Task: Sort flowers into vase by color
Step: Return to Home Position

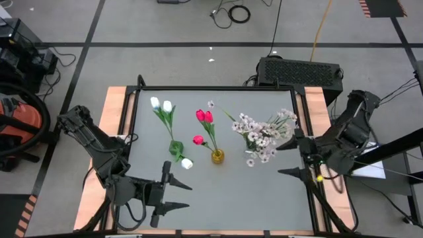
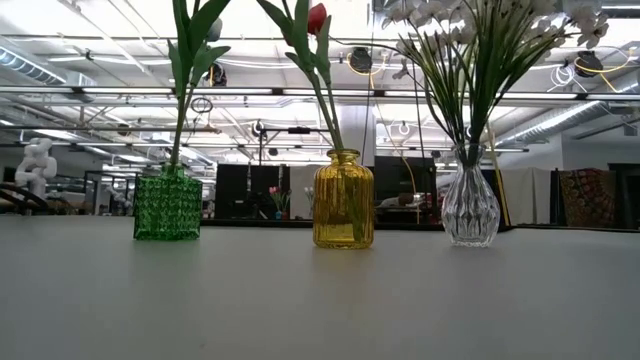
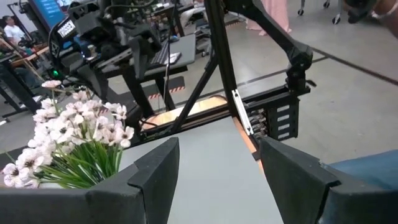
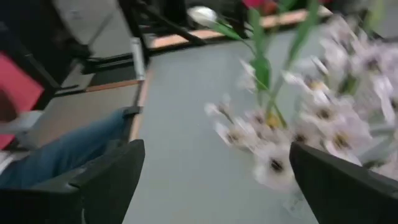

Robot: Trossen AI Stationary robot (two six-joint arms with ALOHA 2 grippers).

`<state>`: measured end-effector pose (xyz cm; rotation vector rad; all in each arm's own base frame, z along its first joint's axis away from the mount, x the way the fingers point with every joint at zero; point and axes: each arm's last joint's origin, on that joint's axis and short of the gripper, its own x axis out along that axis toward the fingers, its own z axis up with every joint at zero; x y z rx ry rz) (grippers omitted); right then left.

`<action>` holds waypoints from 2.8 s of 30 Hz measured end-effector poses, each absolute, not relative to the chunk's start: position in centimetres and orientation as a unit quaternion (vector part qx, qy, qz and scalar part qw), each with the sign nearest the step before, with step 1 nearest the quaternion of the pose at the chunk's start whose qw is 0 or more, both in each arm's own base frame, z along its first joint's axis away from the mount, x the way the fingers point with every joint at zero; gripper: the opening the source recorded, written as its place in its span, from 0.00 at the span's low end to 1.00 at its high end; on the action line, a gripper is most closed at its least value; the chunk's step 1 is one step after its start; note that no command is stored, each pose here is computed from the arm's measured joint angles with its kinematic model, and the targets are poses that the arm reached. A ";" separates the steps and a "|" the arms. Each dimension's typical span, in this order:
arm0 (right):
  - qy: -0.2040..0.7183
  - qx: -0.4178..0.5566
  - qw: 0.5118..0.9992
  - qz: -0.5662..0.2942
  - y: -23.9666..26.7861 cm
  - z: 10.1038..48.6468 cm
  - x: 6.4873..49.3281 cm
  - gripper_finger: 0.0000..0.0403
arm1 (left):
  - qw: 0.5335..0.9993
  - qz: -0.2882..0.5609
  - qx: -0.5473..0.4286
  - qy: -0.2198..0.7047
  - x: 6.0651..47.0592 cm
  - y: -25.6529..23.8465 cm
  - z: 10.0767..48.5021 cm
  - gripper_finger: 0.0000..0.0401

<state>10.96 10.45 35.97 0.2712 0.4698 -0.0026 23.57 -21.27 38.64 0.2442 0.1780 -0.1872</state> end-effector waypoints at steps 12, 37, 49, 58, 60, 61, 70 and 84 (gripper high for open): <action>0.255 0.070 0.963 0.061 9.9 37.5 6.9 0.66 | 0.981 -0.111 0.128 0.096 21.9 -21.2 39.2 0.57; 0.195 0.127 0.970 -0.073 12.0 18.3 8.3 0.00 | 0.978 -0.098 0.115 0.144 21.8 -21.0 37.5 0.57; 0.172 0.106 0.978 -0.049 9.3 13.7 11.1 0.00 | 0.976 -0.098 0.123 0.150 21.8 -21.0 37.2 0.57; 0.167 0.083 0.982 -0.036 6.7 12.2 12.2 0.00 | 0.976 -0.098 0.122 0.152 21.8 -20.9 37.2 0.57; 0.167 0.080 0.982 -0.023 6.3 12.4 12.6 0.00 | 0.976 -0.098 0.121 0.151 21.8 -20.9 37.2 0.57; 0.167 0.076 0.983 -0.014 6.2 12.4 12.8 0.00 | 0.976 -0.098 0.121 0.151 21.8 -20.9 37.2 0.57; 0.159 0.054 0.986 -0.007 4.6 13.0 13.3 0.00 | 0.978 -0.096 0.100 0.157 21.7 -21.0 37.1 0.57; 0.127 0.044 0.990 0.033 2.4 14.5 12.2 0.00 | 0.981 -0.094 0.088 0.143 21.8 -21.1 37.5 0.57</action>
